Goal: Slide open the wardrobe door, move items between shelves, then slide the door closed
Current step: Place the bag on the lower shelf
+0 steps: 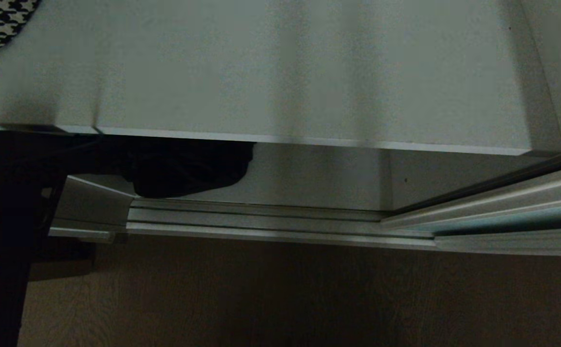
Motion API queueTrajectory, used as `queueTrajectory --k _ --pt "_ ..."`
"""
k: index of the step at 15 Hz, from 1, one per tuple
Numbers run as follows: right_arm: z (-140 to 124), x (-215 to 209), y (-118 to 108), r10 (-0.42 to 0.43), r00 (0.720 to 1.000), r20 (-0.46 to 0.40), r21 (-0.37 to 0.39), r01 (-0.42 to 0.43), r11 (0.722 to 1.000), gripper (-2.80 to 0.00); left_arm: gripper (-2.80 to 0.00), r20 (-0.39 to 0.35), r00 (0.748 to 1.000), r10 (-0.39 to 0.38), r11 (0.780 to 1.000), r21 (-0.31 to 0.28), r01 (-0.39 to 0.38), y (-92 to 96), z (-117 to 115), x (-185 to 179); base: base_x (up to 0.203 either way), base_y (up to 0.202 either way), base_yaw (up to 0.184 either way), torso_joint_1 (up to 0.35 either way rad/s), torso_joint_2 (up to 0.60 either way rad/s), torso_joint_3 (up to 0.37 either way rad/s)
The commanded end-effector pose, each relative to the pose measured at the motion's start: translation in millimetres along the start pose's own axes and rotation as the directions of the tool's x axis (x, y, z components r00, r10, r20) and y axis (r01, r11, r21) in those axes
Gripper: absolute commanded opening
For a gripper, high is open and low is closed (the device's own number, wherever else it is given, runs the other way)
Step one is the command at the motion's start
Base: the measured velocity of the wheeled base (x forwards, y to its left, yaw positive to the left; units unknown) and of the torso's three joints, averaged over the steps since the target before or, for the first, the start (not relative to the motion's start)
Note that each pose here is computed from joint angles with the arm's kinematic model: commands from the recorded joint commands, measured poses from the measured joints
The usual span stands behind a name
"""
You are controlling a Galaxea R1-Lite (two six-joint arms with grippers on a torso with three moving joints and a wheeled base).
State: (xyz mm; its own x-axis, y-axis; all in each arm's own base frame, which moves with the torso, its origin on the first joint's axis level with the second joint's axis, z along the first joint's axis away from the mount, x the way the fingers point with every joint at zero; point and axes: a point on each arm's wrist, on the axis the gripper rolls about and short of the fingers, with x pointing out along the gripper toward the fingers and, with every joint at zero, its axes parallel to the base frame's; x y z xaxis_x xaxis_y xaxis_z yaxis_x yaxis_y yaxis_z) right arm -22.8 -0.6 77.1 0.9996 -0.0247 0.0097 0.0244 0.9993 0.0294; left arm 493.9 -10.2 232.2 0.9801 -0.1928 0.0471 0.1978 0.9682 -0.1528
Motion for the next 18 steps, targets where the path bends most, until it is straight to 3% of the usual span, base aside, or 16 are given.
queueTrajectory --k 1,3,7,13,16,18 --pt "0.0 0.1 0.0 0.0 1.0 -0.001 0.0 0.0 1.0 -2.8 0.0 0.009 1.0 -0.003 0.999 0.035 0.003 -1.4 5.3 -2.8 0.0 0.0 0.0 0.0 0.0 0.0" --pt "-0.1 0.1 0.0 0.0 1.0 -0.001 0.0 0.0 1.0 -2.8 0.0 -0.02 1.0 0.0 0.996 0.088 0.002 -2.8 7.7 -8.1 0.0 0.0 0.0 0.0 0.0 0.0" --pt "0.0 0.1 0.0 0.0 1.0 -0.001 0.0 0.0 1.0 -2.8 0.0 -0.228 0.973 0.015 0.984 0.175 0.025 -3.3 -2.2 -17.7 0.0 0.0 0.0 0.0 0.0 0.0" --pt "0.0 0.1 0.0 -0.001 1.0 0.0 0.0 0.001 1.0 -2.8 0.0 -0.208 0.972 -0.113 0.937 0.304 0.173 -6.4 0.6 -17.0 0.0 0.0 0.0 0.0 0.0 0.0" --pt "-0.3 0.1 0.0 0.0 1.0 -0.001 0.0 0.0 1.0 -2.8 0.0 -0.186 0.978 -0.09 0.946 0.291 0.142 -3.8 2.7 -19.4 0.0 0.0 0.0 0.0 0.0 0.0" --pt "0.0 0.1 0.0 0.0 1.0 -0.001 0.0 0.0 1.0 -2.8 0.0 -0.184 0.98 -0.078 0.971 0.208 0.116 -1.3 2.3 -25.1 0.0 0.0 0.0 0.0 0.0 0.0"
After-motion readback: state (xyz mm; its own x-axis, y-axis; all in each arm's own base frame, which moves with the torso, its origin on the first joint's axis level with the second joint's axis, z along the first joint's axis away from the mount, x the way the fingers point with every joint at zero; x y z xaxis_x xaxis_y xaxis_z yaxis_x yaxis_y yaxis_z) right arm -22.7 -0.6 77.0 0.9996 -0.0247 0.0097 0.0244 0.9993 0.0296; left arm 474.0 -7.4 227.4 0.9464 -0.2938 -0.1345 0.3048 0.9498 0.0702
